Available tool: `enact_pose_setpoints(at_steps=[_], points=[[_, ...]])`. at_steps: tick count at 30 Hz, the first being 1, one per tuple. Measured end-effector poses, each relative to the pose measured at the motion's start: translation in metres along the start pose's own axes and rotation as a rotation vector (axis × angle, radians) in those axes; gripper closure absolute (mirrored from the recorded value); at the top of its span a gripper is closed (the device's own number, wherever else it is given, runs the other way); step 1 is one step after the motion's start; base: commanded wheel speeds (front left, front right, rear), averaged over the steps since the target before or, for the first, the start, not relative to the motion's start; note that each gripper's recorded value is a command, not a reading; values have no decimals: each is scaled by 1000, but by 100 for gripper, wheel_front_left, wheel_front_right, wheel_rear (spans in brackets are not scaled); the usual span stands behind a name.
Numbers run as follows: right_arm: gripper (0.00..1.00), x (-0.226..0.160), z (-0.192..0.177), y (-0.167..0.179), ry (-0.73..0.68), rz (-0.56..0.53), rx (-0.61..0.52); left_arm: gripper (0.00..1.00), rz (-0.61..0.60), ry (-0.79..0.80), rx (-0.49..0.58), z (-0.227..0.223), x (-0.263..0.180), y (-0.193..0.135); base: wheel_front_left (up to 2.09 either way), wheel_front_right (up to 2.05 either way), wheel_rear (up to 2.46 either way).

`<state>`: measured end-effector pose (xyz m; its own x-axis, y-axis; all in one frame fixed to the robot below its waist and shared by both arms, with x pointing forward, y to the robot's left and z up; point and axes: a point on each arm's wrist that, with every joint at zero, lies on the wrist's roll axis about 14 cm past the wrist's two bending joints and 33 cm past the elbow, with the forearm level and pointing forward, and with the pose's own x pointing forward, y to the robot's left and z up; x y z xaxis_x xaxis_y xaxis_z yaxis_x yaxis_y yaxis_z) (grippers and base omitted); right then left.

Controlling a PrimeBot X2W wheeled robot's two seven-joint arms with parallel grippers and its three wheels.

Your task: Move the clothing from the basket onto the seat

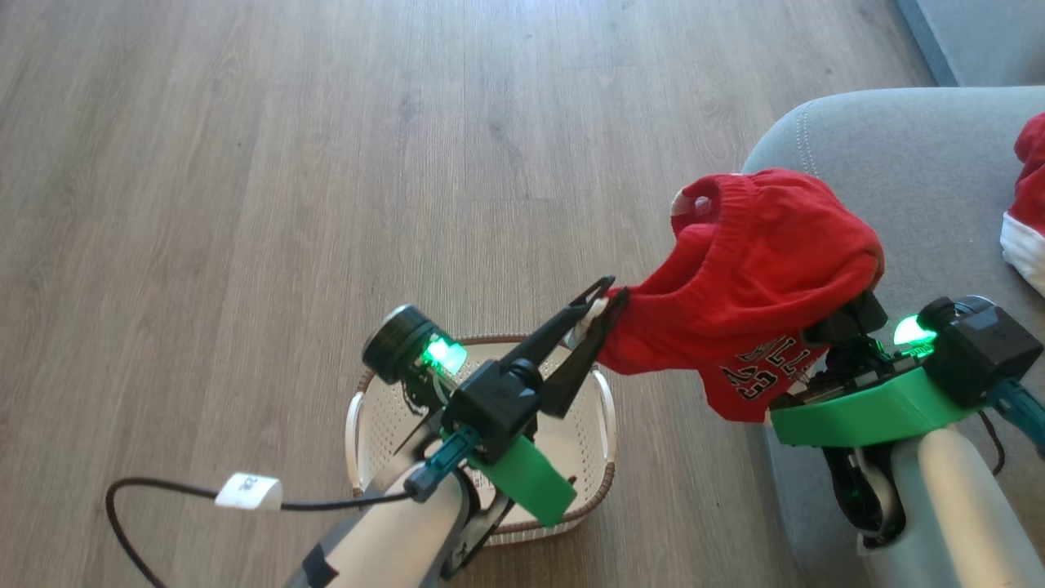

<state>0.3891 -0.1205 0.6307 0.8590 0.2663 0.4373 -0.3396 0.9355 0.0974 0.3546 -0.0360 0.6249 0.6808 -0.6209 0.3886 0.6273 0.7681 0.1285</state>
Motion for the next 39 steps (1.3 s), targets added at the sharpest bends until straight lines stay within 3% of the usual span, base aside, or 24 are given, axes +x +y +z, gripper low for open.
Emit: enact_pose_setpoints(at_steps=[10, 11, 13, 14, 39], points=[[100, -1, 0, -3, 4, 4, -16, 100, -37, 77, -53, -25, -12, -14, 0, 0, 0], [100, -1, 0, -3, 6, 5, -20, 93, -39, 79, -57, -25, -12, -15, 0, 0, 0], [100, -1, -1, -3, 9, 8, -26, 44, -44, 82, -65, -26, -13, -16, 0, 0, 0], [100, -1, -1, -3, 11, 8, -29, 0, -48, 92, -77, -30, -15, -19, 0, 0, 0], [100, -23, 8, -45, 32, -90, -143, 0, -175, 301, -145, -95, -45, -66, 0, 0, 0]])
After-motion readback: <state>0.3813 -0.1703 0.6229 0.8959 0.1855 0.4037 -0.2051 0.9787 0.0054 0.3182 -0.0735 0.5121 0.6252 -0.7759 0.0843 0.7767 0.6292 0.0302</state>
